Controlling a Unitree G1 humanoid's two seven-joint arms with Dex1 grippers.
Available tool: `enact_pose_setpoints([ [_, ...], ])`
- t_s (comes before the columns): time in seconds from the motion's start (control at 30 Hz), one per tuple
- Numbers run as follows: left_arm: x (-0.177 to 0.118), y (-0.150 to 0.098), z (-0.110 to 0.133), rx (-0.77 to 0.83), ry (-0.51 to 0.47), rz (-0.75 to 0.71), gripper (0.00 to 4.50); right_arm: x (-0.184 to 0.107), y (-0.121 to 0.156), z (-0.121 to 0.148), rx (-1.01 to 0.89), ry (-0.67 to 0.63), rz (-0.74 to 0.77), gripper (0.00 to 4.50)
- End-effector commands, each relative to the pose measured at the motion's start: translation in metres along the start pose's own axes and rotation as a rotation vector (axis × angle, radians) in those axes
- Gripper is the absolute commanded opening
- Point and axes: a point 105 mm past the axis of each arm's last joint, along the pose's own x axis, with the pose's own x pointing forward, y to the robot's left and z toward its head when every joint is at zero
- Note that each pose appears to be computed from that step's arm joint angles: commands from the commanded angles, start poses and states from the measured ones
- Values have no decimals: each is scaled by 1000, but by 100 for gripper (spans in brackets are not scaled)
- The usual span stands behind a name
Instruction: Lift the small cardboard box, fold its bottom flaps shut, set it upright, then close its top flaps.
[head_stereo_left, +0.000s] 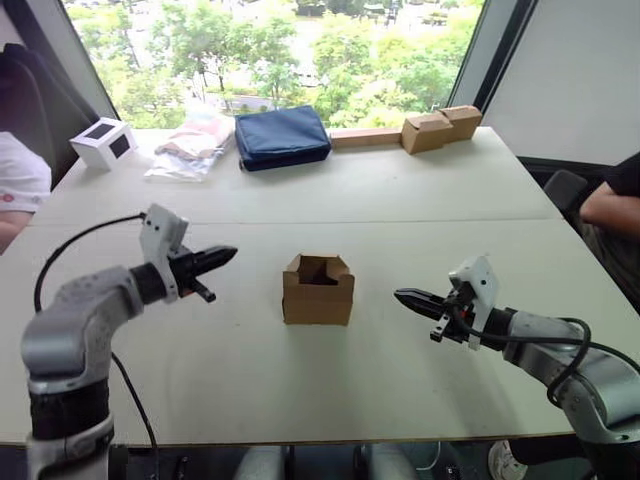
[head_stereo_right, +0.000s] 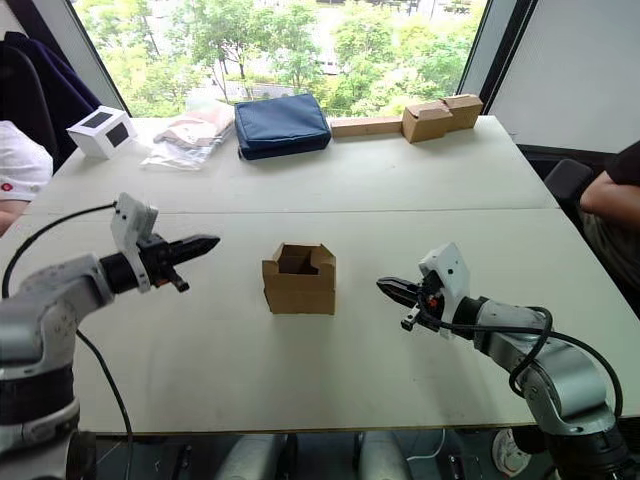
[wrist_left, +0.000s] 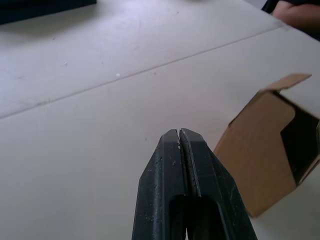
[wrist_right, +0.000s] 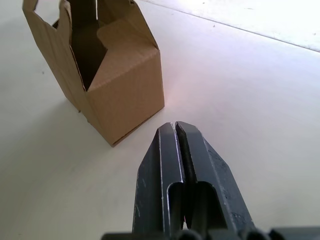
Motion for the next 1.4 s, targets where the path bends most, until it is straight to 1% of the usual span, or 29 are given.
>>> enact_pose_setpoints([
  [0.03,4,-9,-12,67,-55,28,1,9,2,3,-44,-30,8,0],
  [0.1,10,-15,-31,4,-36,-1,1,17,3,-1,-67,-21,0,0],
  [0.13,13,-18,-40,-66,-15,-33,1,22,1,-3,-79,-25,-18,0],
  [0.17,15,-19,-48,-98,12,-40,1,27,-1,-4,-89,-30,-37,0],
  [0.2,18,-20,-53,-85,32,-51,1,31,0,-5,-98,-34,-36,0],
  [0.33,28,-26,-53,-68,34,-90,1,43,10,-9,-87,-45,2,0],
  [0.43,30,-32,-57,-51,49,-121,1,48,18,-10,-86,-45,28,0],
  [0.63,33,-61,-61,-53,71,-222,1,53,26,-14,-93,-36,63,0],
  [0.7,35,-67,-62,-51,73,-231,1,54,25,-16,-112,-22,68,0],
  [0.9,33,-65,-66,-42,85,-216,1,54,26,-13,-102,-37,87,0],
  [1.03,30,-55,-66,-20,91,-182,1,53,26,-15,-112,-28,89,0],
  [1.13,23,-38,-48,-1,51,-146,1,39,13,-4,-145,-32,71,0],
  [1.2,19,-36,-34,3,30,-167,1,32,7,5,-165,-37,75,0],
  [1.27,17,-34,-12,56,0,-198,1,26,0,23,-185,-67,86,0],
  [1.33,19,-32,1,124,24,-219,1,24,-3,42,-203,-99,117,0],
  [1.4,19,-36,8,136,49,-286,1,25,-1,56,-213,-121,155,0],
])
